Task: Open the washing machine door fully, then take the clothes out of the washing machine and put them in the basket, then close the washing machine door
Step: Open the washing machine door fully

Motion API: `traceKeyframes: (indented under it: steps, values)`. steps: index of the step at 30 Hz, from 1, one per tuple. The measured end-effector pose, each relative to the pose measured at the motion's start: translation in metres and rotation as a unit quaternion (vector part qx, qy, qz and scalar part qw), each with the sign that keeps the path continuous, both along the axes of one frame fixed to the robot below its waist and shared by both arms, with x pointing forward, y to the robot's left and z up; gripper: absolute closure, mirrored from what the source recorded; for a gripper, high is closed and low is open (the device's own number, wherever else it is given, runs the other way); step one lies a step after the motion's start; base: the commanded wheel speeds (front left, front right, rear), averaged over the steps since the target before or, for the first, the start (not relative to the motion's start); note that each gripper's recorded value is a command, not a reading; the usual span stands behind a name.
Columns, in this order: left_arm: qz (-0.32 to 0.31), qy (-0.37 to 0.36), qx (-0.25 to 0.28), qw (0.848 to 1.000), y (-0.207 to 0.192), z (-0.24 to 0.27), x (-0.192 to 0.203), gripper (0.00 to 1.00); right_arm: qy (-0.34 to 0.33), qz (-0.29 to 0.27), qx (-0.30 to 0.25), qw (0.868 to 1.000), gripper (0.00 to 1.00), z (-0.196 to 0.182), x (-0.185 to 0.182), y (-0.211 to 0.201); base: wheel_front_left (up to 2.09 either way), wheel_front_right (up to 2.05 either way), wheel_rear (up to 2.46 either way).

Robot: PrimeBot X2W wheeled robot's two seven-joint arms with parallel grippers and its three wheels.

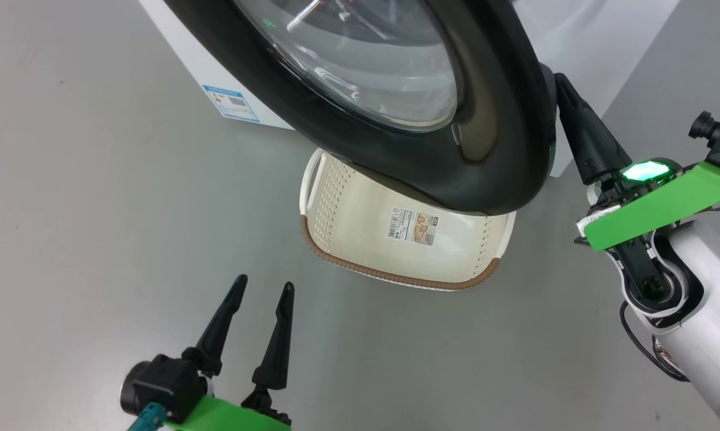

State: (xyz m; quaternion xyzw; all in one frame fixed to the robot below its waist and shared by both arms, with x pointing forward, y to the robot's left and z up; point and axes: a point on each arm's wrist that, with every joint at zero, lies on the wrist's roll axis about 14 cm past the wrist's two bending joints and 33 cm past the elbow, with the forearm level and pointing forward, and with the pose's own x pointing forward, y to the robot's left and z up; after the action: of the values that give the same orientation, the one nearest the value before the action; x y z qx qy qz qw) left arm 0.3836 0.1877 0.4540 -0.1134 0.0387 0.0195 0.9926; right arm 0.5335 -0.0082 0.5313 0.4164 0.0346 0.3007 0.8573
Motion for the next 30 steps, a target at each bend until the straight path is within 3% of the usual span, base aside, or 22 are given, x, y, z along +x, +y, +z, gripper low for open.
traceKeyframes:
  steps: [8, 30]
  values:
    - [0.011, -0.007, -0.004, 1.000, 0.004, 0.006, -0.004, 0.00, 0.030, 0.062, -0.003, 0.998, 1.00, -0.008, -0.018, 0.023, 0.00, 0.00, 0.00]
    - [0.073, -0.028, 0.005, 0.997, 0.033, 0.027, -0.045, 0.00, 0.042, 0.235, -0.029, 0.971, 1.00, -0.006, -0.107, 0.105, 0.00, 0.00, 0.00]
